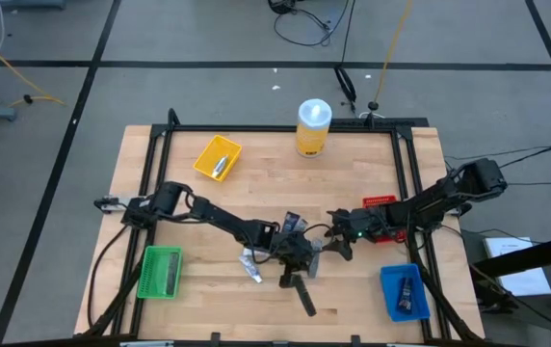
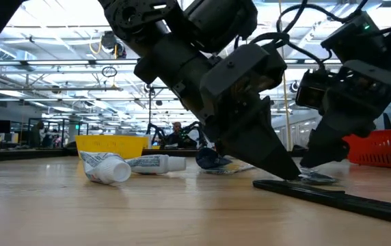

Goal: Pick & Place Travel size toiletries
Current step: Put the black comb into the green bin

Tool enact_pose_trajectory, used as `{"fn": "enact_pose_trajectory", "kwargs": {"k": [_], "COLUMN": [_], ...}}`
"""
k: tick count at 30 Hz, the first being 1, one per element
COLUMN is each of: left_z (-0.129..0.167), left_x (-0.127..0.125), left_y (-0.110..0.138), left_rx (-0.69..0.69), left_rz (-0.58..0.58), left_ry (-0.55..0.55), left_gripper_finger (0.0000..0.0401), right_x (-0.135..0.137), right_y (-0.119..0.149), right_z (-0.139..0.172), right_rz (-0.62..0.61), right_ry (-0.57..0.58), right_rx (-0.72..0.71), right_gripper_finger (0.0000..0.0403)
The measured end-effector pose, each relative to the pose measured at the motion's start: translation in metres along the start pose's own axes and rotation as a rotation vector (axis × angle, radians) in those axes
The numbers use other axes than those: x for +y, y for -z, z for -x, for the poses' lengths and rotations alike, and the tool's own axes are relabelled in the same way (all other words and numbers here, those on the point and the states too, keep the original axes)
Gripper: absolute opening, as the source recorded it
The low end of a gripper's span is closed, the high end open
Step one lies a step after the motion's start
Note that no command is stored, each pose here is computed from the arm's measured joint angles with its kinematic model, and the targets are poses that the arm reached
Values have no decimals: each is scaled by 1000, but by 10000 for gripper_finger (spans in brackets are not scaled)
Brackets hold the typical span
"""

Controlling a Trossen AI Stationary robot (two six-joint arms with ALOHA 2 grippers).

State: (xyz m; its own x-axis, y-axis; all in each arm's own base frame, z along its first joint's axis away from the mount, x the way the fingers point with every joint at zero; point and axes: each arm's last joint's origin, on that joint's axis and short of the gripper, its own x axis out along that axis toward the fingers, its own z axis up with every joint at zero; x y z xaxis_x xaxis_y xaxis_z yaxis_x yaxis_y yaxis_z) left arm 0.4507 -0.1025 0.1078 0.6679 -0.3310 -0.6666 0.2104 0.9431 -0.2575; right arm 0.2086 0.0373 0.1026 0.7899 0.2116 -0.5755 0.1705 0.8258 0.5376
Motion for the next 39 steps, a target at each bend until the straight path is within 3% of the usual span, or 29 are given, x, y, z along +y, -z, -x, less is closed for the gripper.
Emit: {"fn": "enact_pose_trajectory", "kwargs": {"k": [5, 15, 27, 39], "left_z": [1, 1, -16, -16], "left_x": [0, -20, 2, 4], "left_y": [-1, -14, 7, 7], "left_rx": [-11, -160, -46, -51], "left_rz": [3, -52, 39, 10], "left_ry": [-29, 32, -13, 8], "left_gripper_finger": [8, 6, 2, 8], "right_x": [-8, -10, -9, -10], "right_y": [-6, -8, -10, -9], "right_z": [1, 1, 1, -7], "right_rz": [-29, -18, -14, 0], "right_ry": [29, 37, 21, 5], "right_rx": [-25, -36, -50, -27], "right_gripper_finger": [265, 265, 265, 265]}}
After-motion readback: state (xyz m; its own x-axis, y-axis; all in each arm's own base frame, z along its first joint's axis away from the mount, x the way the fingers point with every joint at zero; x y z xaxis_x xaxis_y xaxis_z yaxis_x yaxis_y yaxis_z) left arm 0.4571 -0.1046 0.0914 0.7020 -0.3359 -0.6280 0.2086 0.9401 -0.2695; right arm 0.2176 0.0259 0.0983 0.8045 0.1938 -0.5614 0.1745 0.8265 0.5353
